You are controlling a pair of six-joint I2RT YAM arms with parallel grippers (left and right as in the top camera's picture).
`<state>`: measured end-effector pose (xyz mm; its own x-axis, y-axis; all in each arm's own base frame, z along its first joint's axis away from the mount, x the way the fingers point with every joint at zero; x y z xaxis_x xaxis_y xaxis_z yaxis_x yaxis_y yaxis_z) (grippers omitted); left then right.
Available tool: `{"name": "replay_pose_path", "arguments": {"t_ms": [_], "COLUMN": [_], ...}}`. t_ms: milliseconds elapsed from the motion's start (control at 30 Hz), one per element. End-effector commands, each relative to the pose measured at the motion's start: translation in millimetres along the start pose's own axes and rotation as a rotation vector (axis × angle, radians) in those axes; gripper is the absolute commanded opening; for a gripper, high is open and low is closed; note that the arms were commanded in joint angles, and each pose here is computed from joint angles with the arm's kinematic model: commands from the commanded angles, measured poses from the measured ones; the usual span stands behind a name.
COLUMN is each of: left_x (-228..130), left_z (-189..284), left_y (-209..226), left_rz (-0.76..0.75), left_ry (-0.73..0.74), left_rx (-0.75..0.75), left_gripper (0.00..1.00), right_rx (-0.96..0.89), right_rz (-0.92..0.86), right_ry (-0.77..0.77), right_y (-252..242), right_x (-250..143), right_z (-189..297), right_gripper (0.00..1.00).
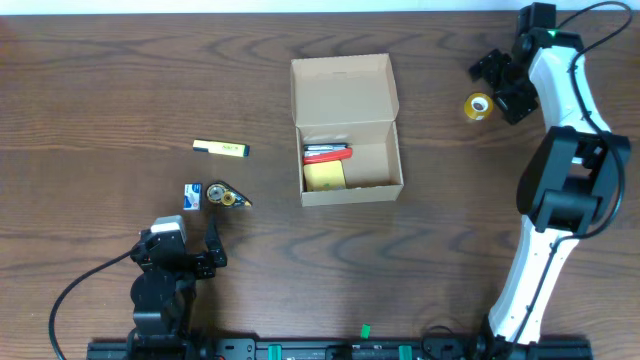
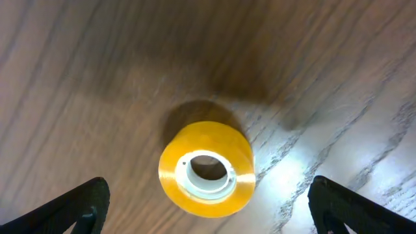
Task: Pack container
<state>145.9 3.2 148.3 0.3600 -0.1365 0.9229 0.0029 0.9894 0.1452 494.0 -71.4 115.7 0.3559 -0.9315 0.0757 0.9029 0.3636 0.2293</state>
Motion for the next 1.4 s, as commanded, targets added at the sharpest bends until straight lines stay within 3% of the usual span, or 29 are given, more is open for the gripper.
{"name": "replay_pose_path", "arguments": {"t_ms": [0,267,533,733,933,1367], "left_x": [-7.3,-7.2,-7.3,-7.3,-7.3,-7.3], "left_z": [-2.7,-2.7,-2.7,-2.7,-2.7,-2.7], "left_y": [0.9,0.9,0.9,0.9,0.9,0.9], "left_rz": [-0.011,-0.011,-0.011,-0.011,-0.011,-0.011], "left_ry": [0.021,0.021,0.021,0.021,0.021,0.021], "left_rx": [0.016,0.016,0.016,0.016,0.016,0.016], "left_gripper": [0.95,0.95,0.95,0.95,0.95,0.95], "right_rx": [0.013,0.018,-0.158,-0.231,-0.101,-0.064], "right_rz": [0.094,0.359,0.53,0.562,0.812,0.832], "right_ry": [0.004,0.048,0.107,0.039,-0.072,-0.106], "right_y": [6.9,16.9,-6.2,-13.8,12.7,17.0], "right_x": [-4.8,-29.5,-47.7,-34.3,-19.4,-10.9], "right_z": [0.8,3.1,5.5,7.2,4.1,2.2], "right_gripper": [0.98,0.99,0.99,0.99,0.99,0.99]}}
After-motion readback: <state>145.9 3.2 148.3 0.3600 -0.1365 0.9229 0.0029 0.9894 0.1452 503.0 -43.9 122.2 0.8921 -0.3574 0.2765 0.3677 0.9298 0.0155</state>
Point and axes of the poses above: each gripper's point midway between its finger pads, its own z axis back along the fingers, its own y axis along the line the jaws close on, x = y × z, the point moved 8 cm from there along z, back along the fingers, and after that the axes turned 14 degrees about -z, right-handed, at the moved point
